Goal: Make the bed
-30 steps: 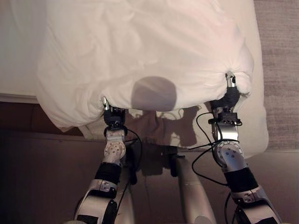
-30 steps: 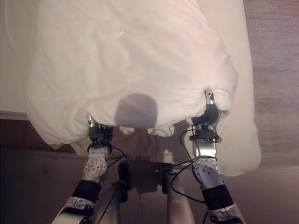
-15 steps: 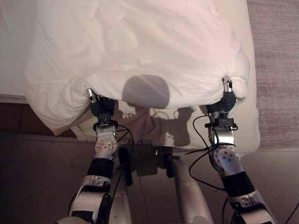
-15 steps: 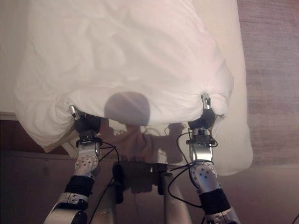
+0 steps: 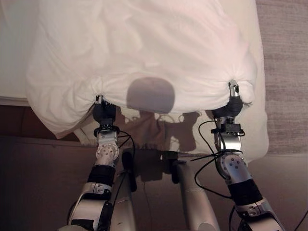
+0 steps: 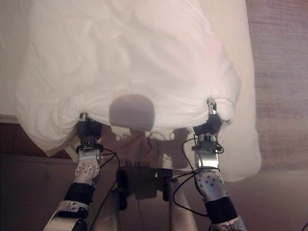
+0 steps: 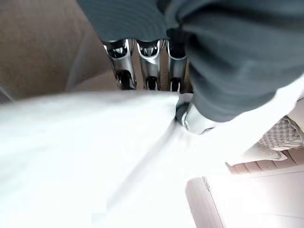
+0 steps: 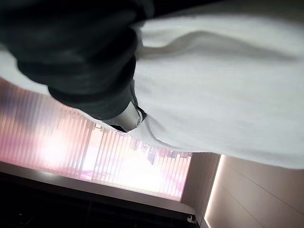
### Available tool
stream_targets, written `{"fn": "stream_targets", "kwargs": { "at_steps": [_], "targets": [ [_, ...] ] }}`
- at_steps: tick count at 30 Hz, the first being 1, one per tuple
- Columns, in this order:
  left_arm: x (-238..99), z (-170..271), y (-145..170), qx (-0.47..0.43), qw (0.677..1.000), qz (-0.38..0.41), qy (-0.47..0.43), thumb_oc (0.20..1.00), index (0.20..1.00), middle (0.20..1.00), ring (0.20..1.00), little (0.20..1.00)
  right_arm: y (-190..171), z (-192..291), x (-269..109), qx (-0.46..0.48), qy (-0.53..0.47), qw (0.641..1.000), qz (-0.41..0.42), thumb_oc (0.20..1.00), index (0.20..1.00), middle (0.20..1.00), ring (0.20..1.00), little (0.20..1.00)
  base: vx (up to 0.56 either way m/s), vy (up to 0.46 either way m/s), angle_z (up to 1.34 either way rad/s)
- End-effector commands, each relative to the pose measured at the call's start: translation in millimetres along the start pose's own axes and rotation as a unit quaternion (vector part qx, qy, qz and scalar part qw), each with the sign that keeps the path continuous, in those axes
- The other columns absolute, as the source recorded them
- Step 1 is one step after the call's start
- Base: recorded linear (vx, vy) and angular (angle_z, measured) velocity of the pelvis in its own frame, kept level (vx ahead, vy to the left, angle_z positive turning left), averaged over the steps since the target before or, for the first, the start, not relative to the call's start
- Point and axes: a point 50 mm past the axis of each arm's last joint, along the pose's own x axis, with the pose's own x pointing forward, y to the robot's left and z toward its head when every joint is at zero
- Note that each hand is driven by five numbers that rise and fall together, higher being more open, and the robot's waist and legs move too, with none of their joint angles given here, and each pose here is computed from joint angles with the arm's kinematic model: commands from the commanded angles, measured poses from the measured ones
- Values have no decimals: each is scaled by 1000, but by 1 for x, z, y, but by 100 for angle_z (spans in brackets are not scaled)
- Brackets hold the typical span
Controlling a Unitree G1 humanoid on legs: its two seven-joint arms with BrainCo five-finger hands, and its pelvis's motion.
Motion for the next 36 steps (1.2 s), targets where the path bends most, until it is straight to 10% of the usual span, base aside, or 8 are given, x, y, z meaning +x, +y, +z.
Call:
{"fn": "stream_targets", "kwargs": {
  "at_steps": [1, 19, 36],
  "targets": [
    [-7, 20, 11, 56, 998, 9, -28, 200, 200, 200, 200, 200, 25, 21, -6, -45, -46, 996, 66, 200, 200, 200, 200, 200, -24, -80, -2],
    [-43, 37, -27, 53, 993, -35, -95, 200, 200, 200, 200, 200, -37, 38, -33, -108, -53, 986, -113, 200, 200, 200, 200, 200, -2, -61, 13],
    [-52, 7, -26, 117, 989, -83, 28, 200, 200, 200, 200, 200, -77, 29, -64, -105, -45, 962, -246, 200, 200, 200, 200, 200, 30, 570, -20]
  ]
}}
